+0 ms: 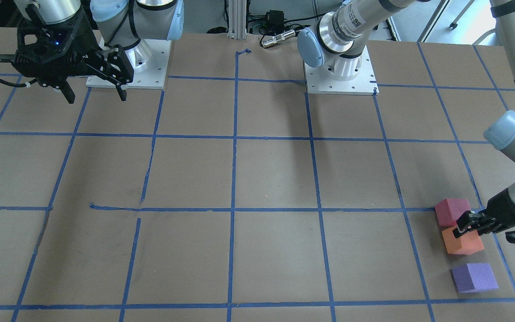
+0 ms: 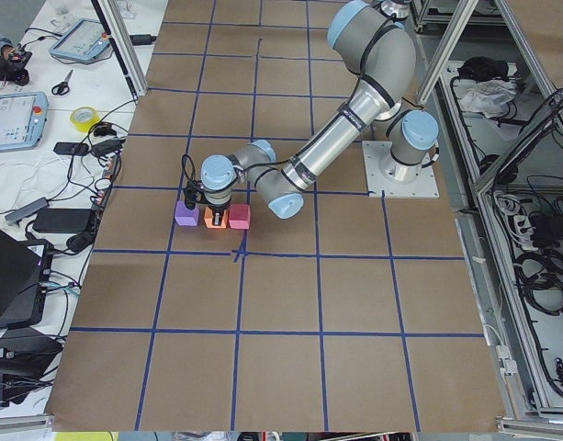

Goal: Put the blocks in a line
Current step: 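Lower the orange cube between the purple and pink cubes, then open the left gripper to release the orange cube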

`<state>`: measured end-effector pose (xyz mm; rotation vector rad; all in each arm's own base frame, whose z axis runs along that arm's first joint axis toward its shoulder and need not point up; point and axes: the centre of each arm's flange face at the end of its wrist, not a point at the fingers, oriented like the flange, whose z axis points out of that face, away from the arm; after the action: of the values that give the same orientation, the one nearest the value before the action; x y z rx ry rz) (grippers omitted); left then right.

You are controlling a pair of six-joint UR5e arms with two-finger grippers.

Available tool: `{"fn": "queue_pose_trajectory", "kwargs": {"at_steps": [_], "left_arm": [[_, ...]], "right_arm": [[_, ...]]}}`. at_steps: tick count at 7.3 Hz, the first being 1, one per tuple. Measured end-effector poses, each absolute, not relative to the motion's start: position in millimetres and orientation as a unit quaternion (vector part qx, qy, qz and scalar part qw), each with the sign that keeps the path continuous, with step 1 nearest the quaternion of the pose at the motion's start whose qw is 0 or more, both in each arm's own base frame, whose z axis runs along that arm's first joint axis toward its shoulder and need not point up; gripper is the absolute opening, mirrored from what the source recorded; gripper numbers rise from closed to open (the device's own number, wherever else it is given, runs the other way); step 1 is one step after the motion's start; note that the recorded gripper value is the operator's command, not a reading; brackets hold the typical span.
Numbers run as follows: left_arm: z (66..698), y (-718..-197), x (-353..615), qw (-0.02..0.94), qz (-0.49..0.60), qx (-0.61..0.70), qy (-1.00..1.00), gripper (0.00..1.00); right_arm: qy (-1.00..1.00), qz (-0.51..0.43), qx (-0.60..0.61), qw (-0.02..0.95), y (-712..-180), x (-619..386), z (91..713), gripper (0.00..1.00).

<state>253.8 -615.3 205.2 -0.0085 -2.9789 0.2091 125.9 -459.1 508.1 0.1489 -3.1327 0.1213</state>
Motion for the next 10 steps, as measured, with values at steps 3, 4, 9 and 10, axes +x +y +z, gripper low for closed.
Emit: {"fn": "queue_pose_trajectory", "kwargs": {"at_steps": [3,4,9,10], "left_arm": [[204.4,-614.3,253.6,0.078,0.069,-0.004,-0.995,0.72],[204.8,-613.7,253.1,0.078,0.069,-0.003,-0.995,0.72],[260.1,-606.4,238.9,0.081,0.080,-0.013,-0.993,0.90],[285.6,-597.9,231.9,0.084,0.075,-0.014,-0.994,0.91]], "right_arm": [[-0.998,0.038,0.048,0.004,-459.0,125.4,507.6,1.00],[-0.998,0.038,0.048,0.004,-458.9,125.4,507.2,1.00],[-0.998,0.037,0.048,0.004,-458.8,125.4,506.6,1.00],[-0.998,0.037,0.048,0.004,-458.8,125.4,506.6,1.00]]}}
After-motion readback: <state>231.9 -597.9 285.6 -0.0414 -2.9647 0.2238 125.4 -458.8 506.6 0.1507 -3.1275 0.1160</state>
